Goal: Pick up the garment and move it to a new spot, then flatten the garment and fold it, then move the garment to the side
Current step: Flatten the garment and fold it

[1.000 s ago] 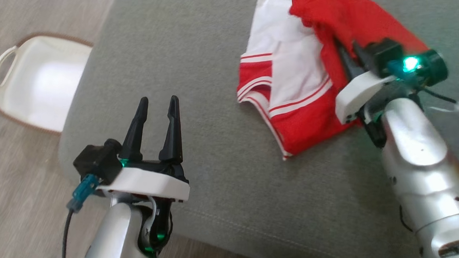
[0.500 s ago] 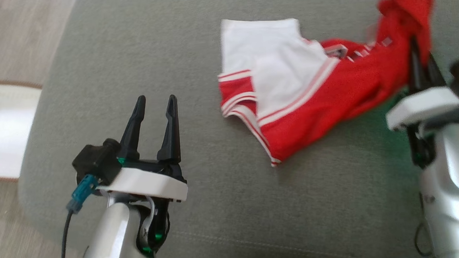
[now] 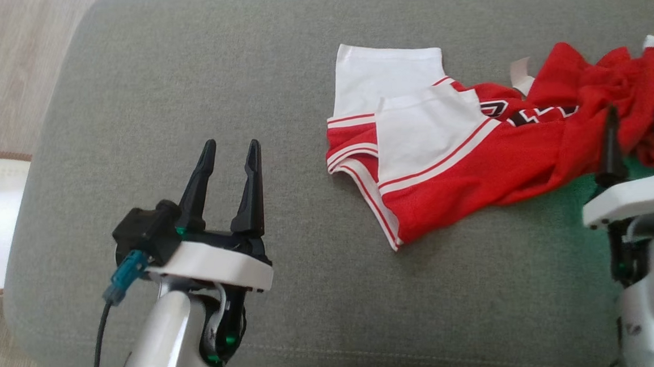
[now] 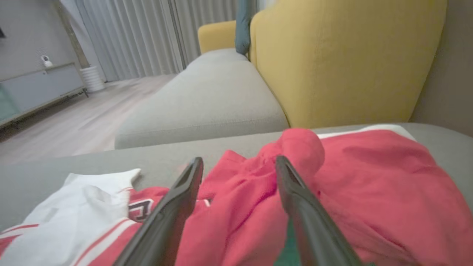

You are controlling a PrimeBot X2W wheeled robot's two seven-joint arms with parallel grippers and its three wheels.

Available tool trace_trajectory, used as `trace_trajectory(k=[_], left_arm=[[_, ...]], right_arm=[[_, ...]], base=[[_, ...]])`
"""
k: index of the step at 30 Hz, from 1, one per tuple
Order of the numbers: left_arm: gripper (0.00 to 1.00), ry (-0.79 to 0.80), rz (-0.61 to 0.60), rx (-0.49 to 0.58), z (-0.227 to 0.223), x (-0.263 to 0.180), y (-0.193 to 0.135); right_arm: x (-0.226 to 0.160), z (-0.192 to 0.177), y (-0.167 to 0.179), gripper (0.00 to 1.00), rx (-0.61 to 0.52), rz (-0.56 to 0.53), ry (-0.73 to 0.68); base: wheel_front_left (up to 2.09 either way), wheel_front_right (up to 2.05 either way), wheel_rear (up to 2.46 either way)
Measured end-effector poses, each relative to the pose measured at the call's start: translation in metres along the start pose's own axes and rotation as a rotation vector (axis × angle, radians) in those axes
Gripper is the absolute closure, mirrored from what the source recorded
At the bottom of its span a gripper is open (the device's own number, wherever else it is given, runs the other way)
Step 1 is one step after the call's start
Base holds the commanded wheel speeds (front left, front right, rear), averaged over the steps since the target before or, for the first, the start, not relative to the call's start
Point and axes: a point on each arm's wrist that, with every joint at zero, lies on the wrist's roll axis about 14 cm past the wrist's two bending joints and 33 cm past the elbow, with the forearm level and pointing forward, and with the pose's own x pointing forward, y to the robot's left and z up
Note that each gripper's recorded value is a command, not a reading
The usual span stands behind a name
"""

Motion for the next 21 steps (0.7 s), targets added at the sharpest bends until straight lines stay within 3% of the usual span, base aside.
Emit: trace_trajectory(k=[9,15,21], left_arm=[[0.00,-0.020,-0.043,-0.009,0.007,-0.003,-0.016],[0.00,0.044,-0.081,-0.035,-0.015,-0.006,-0.031],[0.00,0.249,-0.155,-0.014,-0.076,-0.006,-0.049]], right_arm=[[-0.048,0.020,0.045,0.00,0.015,0.161,-0.133],[-0.063,0.022,0.035,0.00,0.041,0.138,-0.153],[-0.066,0.031,0.020,0.00,0.036,0.100,-0.186]], base=[[0.00,0.00,0.00],[0.00,0.00,0.00],[0.00,0.00,0.00]])
